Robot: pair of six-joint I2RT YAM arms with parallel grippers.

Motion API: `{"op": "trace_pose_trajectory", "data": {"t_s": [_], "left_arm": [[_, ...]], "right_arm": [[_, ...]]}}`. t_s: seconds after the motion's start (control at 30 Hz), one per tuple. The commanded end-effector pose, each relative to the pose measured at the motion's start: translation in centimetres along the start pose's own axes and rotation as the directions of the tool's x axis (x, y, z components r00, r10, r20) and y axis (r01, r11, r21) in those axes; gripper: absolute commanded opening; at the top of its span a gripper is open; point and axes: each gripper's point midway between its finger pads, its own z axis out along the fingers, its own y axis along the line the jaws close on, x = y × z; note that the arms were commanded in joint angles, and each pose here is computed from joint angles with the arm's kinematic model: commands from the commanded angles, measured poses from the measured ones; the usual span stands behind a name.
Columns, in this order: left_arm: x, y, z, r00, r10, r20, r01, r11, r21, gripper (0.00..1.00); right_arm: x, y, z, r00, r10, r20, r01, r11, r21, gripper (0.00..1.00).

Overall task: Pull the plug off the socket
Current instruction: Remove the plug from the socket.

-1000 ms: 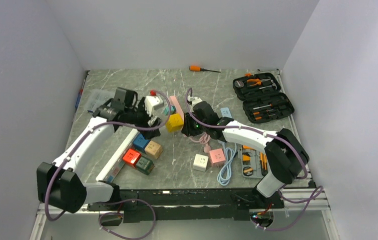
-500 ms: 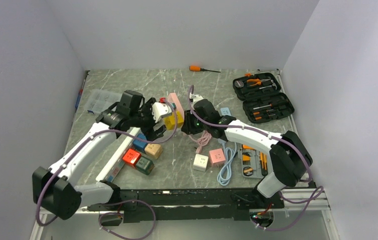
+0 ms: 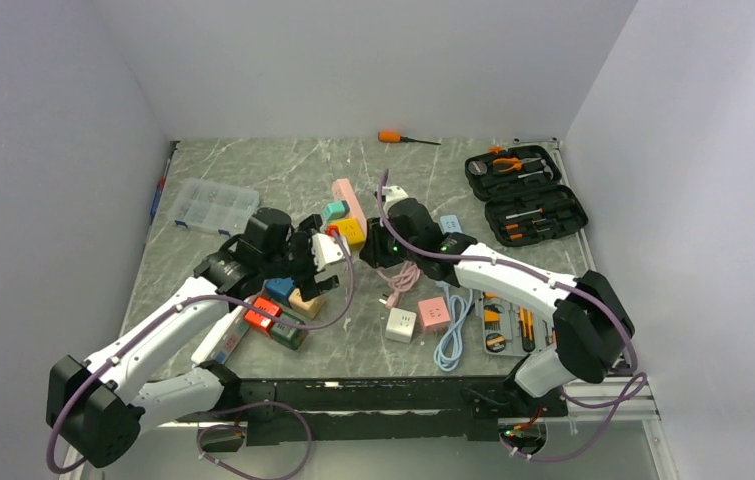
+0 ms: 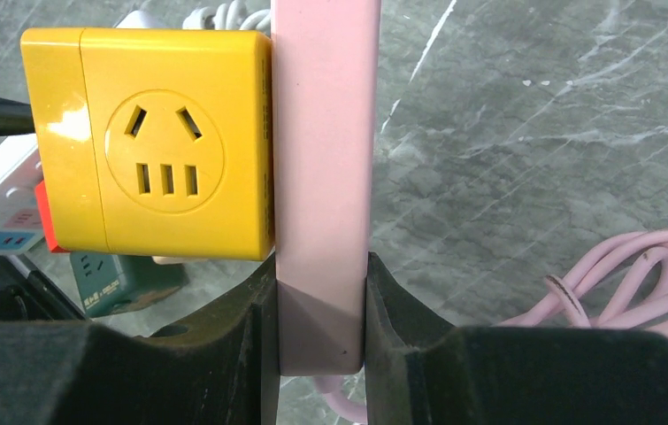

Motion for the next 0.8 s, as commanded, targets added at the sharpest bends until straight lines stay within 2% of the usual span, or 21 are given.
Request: {"op": "trace_pose_trajectory", "data": {"t_s": [0.0,0.33,0.77], "left_arm": [[-2.2,2.4,0.6,0.997,0.04,0.07,-0.031,0.992,-0.124,0.99],[-1.8,3.0,0.4,0.997,0.056,0.051,-0.047,0.985,-0.164,0.99],[-3.1,1.8,1.6,0.997,0.049,0.067,-0.043,0.996,-0.082,0.99]], "right_arm": [[-5.8,3.0,-2.6,0.975,-0.029,0.218,0.044,0.997,-0.065,0.0],[-5.2,3.5,-4.1,0.961,-0.096,0.26,0.106,0.994,-0.027,0.0],[-5.2,5.4,-3.9,0.951,-0.15,0.272,0.161,0.987,-0.018,0.0]]}}
